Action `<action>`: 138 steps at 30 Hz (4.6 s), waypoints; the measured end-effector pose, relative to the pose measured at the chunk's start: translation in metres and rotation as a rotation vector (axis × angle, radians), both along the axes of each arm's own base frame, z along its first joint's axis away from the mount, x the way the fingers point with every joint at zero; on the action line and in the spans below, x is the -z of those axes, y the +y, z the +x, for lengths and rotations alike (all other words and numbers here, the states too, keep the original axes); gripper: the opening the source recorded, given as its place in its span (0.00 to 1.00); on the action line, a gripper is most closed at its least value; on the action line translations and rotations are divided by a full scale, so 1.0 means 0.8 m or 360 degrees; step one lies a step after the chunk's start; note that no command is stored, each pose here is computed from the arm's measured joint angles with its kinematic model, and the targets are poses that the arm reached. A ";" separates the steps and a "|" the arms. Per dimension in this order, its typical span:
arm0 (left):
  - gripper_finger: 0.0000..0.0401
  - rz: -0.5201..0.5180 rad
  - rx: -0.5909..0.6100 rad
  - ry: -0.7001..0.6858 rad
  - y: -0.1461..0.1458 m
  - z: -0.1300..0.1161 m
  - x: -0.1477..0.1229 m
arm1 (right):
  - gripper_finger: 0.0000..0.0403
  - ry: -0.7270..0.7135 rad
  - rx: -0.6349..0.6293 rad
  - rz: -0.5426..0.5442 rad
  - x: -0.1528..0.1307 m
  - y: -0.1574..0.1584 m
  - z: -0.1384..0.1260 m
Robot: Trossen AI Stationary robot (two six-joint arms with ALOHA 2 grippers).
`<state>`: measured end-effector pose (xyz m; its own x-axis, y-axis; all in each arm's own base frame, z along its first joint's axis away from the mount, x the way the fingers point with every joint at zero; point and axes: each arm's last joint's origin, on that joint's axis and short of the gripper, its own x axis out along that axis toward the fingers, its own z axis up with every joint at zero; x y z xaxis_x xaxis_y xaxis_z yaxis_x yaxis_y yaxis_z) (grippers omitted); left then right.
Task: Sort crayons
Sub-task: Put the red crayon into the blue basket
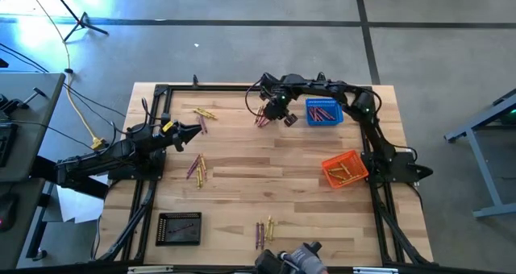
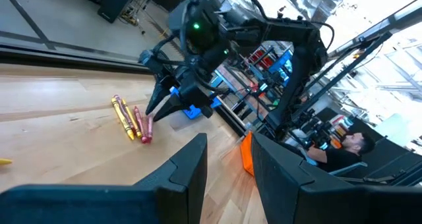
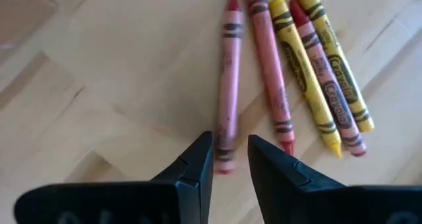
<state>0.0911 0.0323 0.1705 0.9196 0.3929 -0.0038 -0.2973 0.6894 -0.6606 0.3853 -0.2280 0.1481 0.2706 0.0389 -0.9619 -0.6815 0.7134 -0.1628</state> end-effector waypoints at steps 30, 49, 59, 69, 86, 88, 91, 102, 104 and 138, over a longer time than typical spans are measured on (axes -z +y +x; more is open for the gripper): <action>0.26 0.0000 0.0000 0.0000 0.000 0.000 0.000 | 0.20 0.0084 -0.0026 0.0216 -0.011 -0.007 0.013; 0.26 0.0000 0.0000 0.0000 0.000 0.000 0.000 | 0.20 0.0094 -0.0342 0.0098 -0.010 -0.017 0.005; 0.26 0.0000 0.0000 0.0000 0.000 0.000 0.000 | 0.20 0.0064 -0.0456 0.0062 -0.003 -0.026 0.003; 0.26 0.0000 0.0000 0.0000 0.000 0.000 0.000 | 0.20 0.0041 -0.0532 0.0045 -0.004 -0.028 0.002; 0.26 0.0000 0.0000 0.0000 0.000 0.000 0.000 | 0.05 0.0148 -0.0726 0.0031 0.011 -0.028 -0.001; 0.26 0.0000 0.0000 0.0000 0.000 0.000 0.000 | 0.03 0.0153 -0.0722 0.0030 0.012 -0.028 -0.001; 0.26 0.0000 0.0000 0.0000 0.000 0.000 0.000 | 0.01 0.0190 -0.0682 -0.0007 0.013 -0.029 -0.001; 0.26 0.0000 0.0000 0.0000 0.000 0.000 0.000 | 0.07 0.0228 -0.0209 0.0006 0.001 -0.033 -0.004; 0.26 0.0000 0.0000 0.0000 0.000 0.000 0.000 | 0.08 0.0266 -0.0044 -0.0036 -0.002 -0.037 -0.006; 0.26 0.0000 0.0000 0.0000 0.000 0.000 0.000 | 0.10 0.0191 0.0752 0.0122 -0.043 0.021 0.020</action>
